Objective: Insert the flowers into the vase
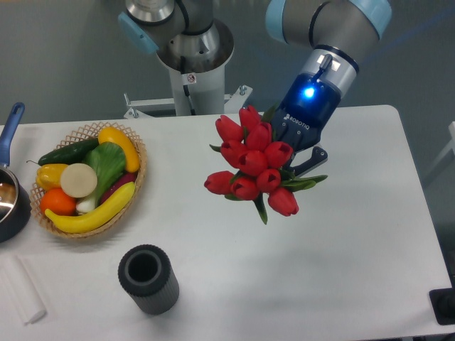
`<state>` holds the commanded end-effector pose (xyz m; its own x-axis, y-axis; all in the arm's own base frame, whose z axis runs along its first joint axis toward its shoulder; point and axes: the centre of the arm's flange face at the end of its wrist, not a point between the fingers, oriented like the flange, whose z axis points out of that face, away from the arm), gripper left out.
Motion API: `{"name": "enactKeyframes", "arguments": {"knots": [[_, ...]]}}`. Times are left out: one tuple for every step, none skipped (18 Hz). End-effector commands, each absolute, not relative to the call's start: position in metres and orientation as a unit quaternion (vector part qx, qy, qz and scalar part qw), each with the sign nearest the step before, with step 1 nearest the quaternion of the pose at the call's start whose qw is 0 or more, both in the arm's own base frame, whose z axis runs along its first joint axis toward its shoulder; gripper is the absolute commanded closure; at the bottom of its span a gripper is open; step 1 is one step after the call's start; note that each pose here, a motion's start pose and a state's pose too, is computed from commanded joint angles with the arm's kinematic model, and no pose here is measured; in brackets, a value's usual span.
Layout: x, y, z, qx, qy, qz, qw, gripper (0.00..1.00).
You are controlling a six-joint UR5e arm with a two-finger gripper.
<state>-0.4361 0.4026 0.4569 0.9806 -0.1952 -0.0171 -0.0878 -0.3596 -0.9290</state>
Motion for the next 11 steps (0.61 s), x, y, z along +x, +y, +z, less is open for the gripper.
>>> {"name": "enactKeyframes", "arguments": {"knots": [[-0.4365,0.4027,0.4583,-0.823,0.087,-0.047,0.56,0.77],[-0.4362,0.4035,0.4598,-0.822,0.089,-0.045,0.56,0.77],[-0.4364,0.4036,0.4605,-0.822,0.091,-0.044,0.56,0.77],[-0.4365,0.4045,0.4615,-0.822,0.092,-0.043,0.561,0.77],[-0.4365,0.4045,0.4622,-0.821,0.094,-0.04,0.561,0.77],[-0.4359,0.4052,0.4628,-0.821,0.096,-0.038,0.562,0.77],[-0.4358,0.4052,0.4629,-0.82,0.096,-0.038,0.562,0.77],[-0.4338,0.4073,0.4634,-0.819,0.099,-0.04,0.563,0.77],[-0.4313,0.409,0.4649,-0.813,0.103,-0.044,0.571,0.77],[-0.4321,0.4106,0.4632,-0.804,0.106,-0.052,0.583,0.77],[-0.4324,0.4121,0.4614,-0.793,0.109,-0.06,0.596,0.77]]}}
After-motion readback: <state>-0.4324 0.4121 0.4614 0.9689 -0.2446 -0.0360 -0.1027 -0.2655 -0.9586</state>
